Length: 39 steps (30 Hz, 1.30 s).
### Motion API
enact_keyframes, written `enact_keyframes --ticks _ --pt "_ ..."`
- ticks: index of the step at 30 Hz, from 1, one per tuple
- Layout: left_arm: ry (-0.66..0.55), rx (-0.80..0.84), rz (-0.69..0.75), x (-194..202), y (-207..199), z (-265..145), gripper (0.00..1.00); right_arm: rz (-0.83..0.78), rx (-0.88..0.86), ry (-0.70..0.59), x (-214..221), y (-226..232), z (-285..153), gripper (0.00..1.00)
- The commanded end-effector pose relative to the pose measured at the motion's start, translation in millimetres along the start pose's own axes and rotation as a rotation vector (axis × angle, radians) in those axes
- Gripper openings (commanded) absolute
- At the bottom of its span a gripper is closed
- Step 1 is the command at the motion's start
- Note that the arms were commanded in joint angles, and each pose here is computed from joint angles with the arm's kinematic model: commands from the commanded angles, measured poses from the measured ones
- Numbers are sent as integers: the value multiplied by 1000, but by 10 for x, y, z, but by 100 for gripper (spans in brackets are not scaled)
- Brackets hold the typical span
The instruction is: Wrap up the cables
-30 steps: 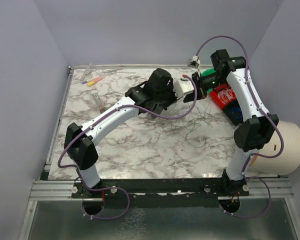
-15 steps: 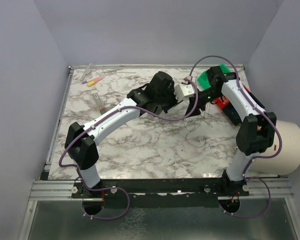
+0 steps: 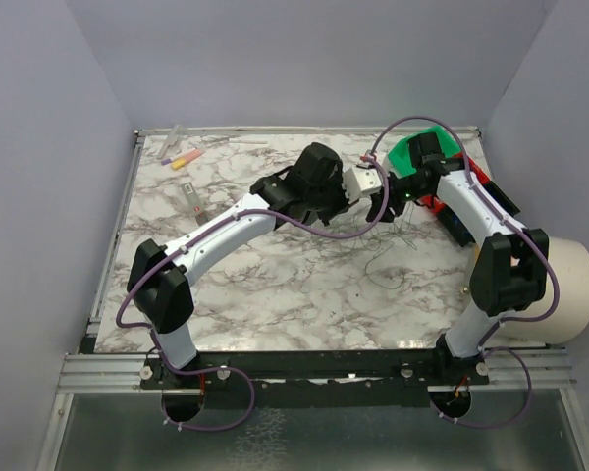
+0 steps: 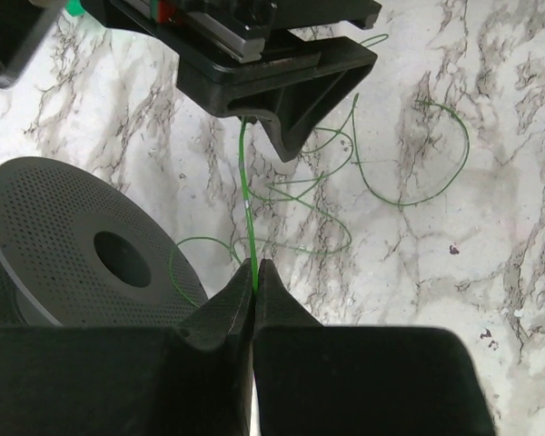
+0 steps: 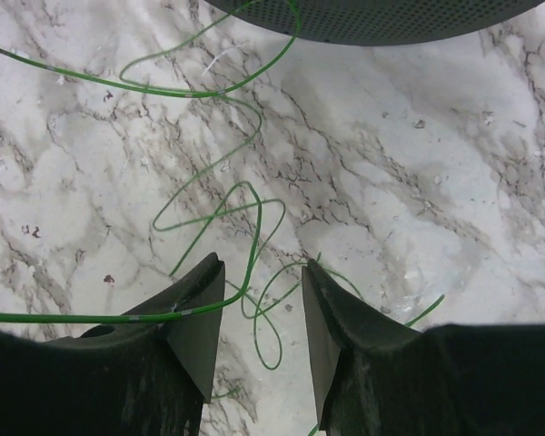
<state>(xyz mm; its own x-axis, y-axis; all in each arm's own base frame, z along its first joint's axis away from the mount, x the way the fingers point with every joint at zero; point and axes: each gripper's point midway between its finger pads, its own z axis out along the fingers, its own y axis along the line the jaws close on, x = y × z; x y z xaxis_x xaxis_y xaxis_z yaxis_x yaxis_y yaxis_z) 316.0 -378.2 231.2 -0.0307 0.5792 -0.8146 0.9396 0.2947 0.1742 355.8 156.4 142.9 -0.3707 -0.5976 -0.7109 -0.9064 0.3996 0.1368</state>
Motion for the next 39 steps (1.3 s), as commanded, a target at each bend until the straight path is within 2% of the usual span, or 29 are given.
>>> enact_keyframes --ticks 1,5,13,21,24,26,27,29,31,33,39 --pt "-12 45 -4 8 -129 9 0 -58 36 -90 -220 -64 -54 45" --pt "-4 55 -7 49 -167 40 0 -76 -7 -143 -325 11 -49 45" --pt "8 55 -9 100 -186 57 0 -111 -55 -158 -310 115 -39 42" --pt "18 43 -15 127 -172 74 0 -173 25 -191 -379 78 -140 44" --pt "16 41 -18 117 -165 70 0 -178 25 -193 -355 83 -121 40" --pt "14 41 -20 110 -166 68 0 -169 25 -185 -330 73 -101 28" --pt "11 42 -20 100 -168 64 0 -169 22 -181 -321 72 -89 27" --pt "10 42 -20 95 -166 66 0 -171 19 -168 -288 74 -79 29" --pt "11 43 -20 99 -169 68 0 -173 15 -151 -257 80 -84 39" --pt "12 44 -20 109 -173 74 0 -179 26 -143 -239 68 -89 43" --pt "12 54 -23 112 -190 90 0 -166 7 -146 -216 79 -47 43"
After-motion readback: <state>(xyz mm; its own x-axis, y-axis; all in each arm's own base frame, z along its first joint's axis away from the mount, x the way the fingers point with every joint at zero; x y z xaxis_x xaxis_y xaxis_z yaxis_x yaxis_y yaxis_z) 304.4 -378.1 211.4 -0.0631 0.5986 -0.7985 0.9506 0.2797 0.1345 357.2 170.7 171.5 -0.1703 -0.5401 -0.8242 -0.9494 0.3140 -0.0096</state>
